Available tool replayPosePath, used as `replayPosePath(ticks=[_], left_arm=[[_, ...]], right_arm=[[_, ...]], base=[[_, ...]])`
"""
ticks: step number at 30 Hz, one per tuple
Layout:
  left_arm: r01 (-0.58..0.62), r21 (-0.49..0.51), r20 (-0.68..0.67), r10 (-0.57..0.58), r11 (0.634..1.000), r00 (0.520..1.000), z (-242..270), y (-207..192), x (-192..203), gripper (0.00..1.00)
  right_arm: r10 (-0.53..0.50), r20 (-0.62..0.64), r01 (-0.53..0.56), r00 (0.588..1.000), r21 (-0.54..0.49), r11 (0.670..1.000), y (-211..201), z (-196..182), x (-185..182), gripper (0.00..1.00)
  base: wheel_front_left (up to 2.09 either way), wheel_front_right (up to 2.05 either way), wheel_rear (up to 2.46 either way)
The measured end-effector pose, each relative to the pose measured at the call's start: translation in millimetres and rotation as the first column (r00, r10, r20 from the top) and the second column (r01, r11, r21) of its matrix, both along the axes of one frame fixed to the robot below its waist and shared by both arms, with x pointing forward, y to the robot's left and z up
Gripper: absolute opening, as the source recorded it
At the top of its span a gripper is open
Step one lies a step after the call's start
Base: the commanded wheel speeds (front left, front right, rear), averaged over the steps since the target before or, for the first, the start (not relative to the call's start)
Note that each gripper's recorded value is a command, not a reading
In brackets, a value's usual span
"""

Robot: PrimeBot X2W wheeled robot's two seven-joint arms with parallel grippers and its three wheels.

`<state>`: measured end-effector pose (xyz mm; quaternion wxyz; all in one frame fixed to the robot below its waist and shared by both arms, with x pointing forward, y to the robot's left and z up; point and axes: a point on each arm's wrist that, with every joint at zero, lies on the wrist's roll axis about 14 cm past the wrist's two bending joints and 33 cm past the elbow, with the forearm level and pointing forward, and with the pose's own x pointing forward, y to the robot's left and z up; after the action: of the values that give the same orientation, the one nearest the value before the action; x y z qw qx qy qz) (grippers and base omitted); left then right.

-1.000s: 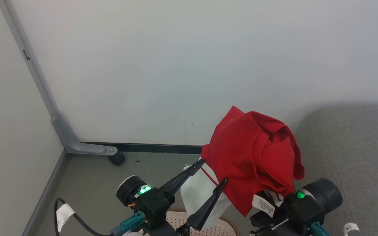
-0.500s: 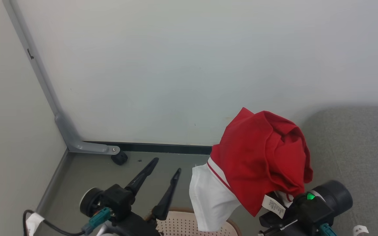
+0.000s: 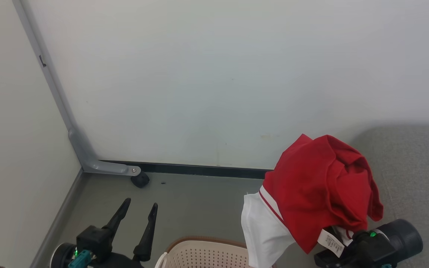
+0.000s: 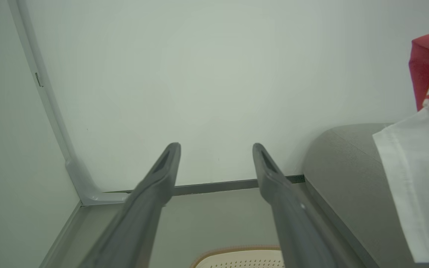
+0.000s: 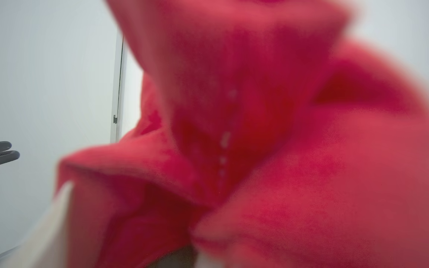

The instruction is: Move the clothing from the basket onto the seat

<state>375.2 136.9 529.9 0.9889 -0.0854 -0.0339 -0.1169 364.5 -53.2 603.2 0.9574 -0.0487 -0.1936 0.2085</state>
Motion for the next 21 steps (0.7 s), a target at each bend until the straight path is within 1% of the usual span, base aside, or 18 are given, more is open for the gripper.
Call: replayPosePath(ticks=[8,17,21], left_arm=[[-0.070,0.005,-0.054,0.071,0.998,0.996,-21,24,-13,1.00],[-0.184,-0.005,-0.130,0.181,0.983,0.975,-48,52,-34,1.00],[-0.184,0.025,-0.145,0.186,0.983,0.972,-57,53,-43,1.00]], right_arm=[[-0.027,0.001,0.027,1.000,-0.003,1.000,-8,-1,-2,0.00],[-0.062,-0.012,0.062,0.998,-0.002,0.998,-19,-6,-3,0.00],[-0.079,-0.031,0.079,0.996,-0.004,0.997,-24,-12,-5,0.00]], base=[[0.00,0.00,0.00],[0.00,0.00,0.00],[0.00,0.00,0.00]])
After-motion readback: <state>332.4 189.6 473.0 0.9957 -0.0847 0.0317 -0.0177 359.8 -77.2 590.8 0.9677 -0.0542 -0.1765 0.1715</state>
